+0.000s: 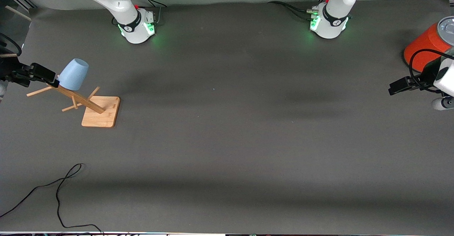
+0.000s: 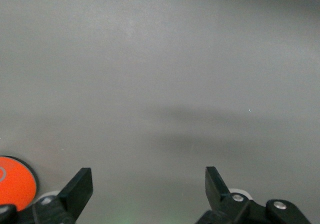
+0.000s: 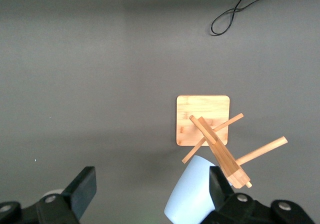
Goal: Rotate and upright cup with both arms
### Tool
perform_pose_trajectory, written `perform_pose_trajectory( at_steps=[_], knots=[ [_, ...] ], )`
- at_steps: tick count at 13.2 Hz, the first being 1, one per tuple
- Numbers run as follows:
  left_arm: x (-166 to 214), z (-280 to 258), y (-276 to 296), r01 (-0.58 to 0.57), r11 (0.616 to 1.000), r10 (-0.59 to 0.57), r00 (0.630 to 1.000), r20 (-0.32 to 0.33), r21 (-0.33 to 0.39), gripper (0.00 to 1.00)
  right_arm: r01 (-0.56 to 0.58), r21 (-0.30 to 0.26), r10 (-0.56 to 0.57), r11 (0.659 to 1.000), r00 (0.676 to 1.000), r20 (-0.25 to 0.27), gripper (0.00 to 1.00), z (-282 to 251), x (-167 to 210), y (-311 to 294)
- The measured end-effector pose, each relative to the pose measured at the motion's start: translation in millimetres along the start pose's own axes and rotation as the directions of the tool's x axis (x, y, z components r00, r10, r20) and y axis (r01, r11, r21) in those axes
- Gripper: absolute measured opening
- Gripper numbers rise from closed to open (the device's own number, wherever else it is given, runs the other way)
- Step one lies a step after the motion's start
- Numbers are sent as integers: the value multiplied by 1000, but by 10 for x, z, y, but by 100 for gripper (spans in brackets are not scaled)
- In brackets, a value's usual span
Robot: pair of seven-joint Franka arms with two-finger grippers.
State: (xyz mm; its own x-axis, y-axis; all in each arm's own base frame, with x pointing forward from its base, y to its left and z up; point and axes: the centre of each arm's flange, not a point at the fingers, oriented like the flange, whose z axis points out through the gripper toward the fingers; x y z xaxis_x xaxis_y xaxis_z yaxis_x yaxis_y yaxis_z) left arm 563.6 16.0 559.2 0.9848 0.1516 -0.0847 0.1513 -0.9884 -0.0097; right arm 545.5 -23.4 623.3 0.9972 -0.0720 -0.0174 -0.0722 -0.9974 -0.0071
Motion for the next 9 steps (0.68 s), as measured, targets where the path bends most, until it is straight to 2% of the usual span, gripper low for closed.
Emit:
perform_pose_trajectory(
  at_steps=[9],
  knots=[
    [0,0,0,0,1000,0,1000,0,0,100,-6,-1,6,1000,999,35,100,98,-90,46]
  ],
)
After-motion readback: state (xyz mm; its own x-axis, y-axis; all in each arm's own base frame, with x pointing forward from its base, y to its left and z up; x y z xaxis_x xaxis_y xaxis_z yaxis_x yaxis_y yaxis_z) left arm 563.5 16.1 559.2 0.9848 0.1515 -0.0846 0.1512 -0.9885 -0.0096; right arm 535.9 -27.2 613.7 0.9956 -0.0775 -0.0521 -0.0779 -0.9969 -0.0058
